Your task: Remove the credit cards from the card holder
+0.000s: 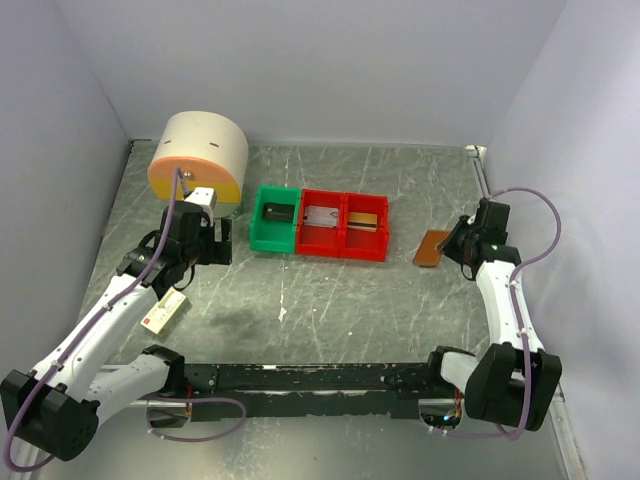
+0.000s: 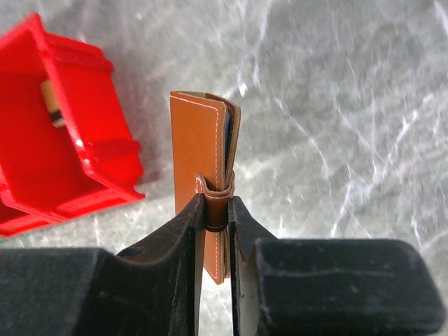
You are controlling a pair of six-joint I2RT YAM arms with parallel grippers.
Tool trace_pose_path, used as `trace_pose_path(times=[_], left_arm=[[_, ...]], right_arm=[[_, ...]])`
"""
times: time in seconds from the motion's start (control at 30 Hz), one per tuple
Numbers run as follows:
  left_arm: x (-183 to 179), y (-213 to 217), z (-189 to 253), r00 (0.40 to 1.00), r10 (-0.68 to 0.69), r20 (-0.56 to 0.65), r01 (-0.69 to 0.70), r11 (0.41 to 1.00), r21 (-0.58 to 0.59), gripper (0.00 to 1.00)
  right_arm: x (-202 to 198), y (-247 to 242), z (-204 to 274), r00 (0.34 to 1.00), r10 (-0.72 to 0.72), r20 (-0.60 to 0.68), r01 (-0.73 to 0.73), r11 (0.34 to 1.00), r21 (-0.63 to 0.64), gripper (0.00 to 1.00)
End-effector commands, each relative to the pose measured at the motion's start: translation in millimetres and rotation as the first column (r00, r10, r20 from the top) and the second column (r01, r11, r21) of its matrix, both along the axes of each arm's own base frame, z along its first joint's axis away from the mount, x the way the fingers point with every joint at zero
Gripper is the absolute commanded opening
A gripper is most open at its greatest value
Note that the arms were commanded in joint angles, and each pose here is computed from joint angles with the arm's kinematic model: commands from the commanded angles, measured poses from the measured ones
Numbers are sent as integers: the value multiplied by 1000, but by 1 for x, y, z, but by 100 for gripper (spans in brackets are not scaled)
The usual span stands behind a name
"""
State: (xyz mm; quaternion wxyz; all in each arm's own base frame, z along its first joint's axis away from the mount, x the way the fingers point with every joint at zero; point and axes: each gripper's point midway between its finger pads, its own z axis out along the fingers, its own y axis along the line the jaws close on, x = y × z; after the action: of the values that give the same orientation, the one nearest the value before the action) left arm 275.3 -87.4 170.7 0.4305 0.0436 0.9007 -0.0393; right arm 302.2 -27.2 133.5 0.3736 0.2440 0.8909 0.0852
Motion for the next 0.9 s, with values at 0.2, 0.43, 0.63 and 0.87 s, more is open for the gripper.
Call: trace_pose_path(times=[0.2, 0.43, 0.63, 0.87], left_arm=[[3, -8, 4, 998, -47, 28, 48, 999, -17, 96], [5, -3, 6, 999, -18, 32, 18, 1000, -2, 96], [7, 15, 11, 995, 88, 57, -90, 995, 34, 96], [0, 75, 25, 889, 444, 117, -454, 888, 80, 95]], right_arm=[[-41, 40, 0, 984, 70, -161, -80, 995, -55, 16], [-72, 104, -10, 962, 147, -230, -189, 967, -170, 15], [-97, 154, -28, 906, 283, -315, -370, 891, -264, 16], [-107, 210, -51, 872, 309, -381, -465, 768, -441, 17]])
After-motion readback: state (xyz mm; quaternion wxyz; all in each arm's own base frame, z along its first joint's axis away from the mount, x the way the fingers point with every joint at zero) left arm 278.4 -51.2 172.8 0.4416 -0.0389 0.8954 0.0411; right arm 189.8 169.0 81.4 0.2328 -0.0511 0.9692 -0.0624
